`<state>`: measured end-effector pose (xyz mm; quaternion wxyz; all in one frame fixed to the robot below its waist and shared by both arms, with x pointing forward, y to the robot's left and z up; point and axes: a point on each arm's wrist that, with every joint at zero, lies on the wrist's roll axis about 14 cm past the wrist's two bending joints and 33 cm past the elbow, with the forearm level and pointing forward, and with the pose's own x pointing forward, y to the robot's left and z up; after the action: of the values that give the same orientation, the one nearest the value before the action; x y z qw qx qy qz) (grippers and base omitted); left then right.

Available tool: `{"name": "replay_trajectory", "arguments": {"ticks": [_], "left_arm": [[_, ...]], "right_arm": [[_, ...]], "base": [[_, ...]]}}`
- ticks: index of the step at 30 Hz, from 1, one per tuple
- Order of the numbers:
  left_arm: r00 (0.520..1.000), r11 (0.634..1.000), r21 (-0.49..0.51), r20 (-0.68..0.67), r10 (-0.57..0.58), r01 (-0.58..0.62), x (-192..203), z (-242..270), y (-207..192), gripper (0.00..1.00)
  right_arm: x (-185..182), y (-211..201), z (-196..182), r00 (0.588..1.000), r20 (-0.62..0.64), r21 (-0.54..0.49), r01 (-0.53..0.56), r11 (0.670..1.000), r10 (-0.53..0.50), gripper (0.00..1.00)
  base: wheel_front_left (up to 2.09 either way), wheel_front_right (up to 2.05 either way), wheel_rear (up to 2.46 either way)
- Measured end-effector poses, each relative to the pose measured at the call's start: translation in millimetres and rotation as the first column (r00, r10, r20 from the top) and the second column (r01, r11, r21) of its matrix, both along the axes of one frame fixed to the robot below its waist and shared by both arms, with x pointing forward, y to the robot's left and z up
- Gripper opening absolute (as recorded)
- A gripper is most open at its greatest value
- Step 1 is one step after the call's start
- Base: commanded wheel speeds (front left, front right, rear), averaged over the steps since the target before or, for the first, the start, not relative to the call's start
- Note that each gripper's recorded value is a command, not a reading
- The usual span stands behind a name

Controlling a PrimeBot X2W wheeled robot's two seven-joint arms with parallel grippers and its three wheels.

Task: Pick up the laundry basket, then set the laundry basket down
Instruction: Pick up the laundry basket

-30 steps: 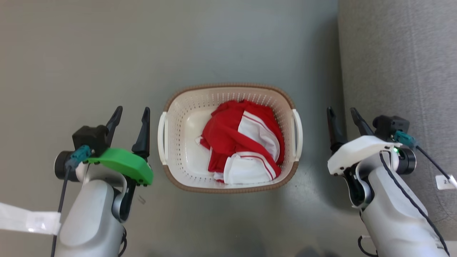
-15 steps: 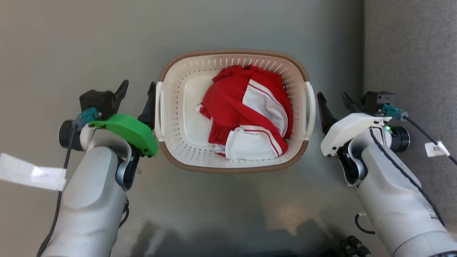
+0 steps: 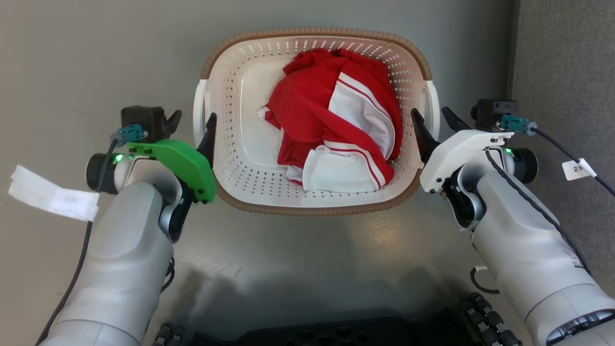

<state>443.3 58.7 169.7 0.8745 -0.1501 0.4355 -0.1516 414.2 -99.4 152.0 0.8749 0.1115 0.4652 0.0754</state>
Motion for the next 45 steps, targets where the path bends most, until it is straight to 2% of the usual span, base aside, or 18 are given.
{"name": "replay_trajectory", "arguments": {"ticks": [11,12,14,15,16,17,18,32,45], "left_arm": [[0.998,0.999,-0.019,-0.052,-0.038,0.037,3.6,-21.8,-12.3,1.0],[0.997,0.999,-0.018,-0.059,-0.039,0.038,1.9,-23.5,-12.0,1.0],[0.997,0.999,-0.016,-0.068,-0.038,0.037,0.0,-25.5,-11.1,1.0],[0.997,0.999,-0.018,-0.07,-0.035,0.034,0.3,-25.7,-11.2,0.81],[0.997,0.999,-0.019,-0.073,-0.033,0.032,0.1,-26.1,-11.2,0.49],[0.997,0.999,-0.02,-0.076,-0.034,0.032,-0.7,-26.6,-11.5,0.27],[0.996,0.999,-0.022,-0.08,-0.032,0.03,-1.3,-27.1,-11.8,0.0],[0.996,0.999,-0.036,-0.078,-0.035,0.033,-2.0,-17.2,-16.5,0.0],[0.999,0.999,-0.041,-0.029,-0.029,0.028,3.8,23.5,-17.2,0.0]], "right_arm": [[-5.4,7.3,-23.4,0.998,-0.058,0.012,-0.024,1.0,0.025,1.0],[-6.1,8.0,-24.5,0.998,-0.062,0.014,-0.024,1.0,0.025,0.89],[-8.5,8.7,-26.4,0.997,-0.072,0.016,-0.023,1.0,0.024,0.49],[-9.5,8.9,-27.1,0.997,-0.076,0.017,-0.024,1.0,0.025,0.47],[-10.4,9.4,-27.6,0.996,-0.079,0.018,-0.026,1.0,0.027,0.35],[-10.0,10.2,-27.6,0.996,-0.077,0.018,-0.031,0.999,0.032,0.16],[-8.8,11.1,-27.2,0.997,-0.071,0.019,-0.034,0.999,0.035,0.0],[-5.0,9.7,-17.3,0.998,-0.053,0.017,-0.029,0.999,0.029,0.0],[6.8,11.3,23.4,0.999,0.008,0.034,-0.05,0.998,0.05,0.0]], "base": [[0.0,0.0,0.0],[0.0,0.0,0.0],[0.0,0.0,0.0],[0.0,0.0,0.0],[0.0,0.0,0.0],[0.0,0.0,0.0],[0.0,0.0,0.0],[0.0,0.0,0.0],[0.0,0.0,0.0]]}}
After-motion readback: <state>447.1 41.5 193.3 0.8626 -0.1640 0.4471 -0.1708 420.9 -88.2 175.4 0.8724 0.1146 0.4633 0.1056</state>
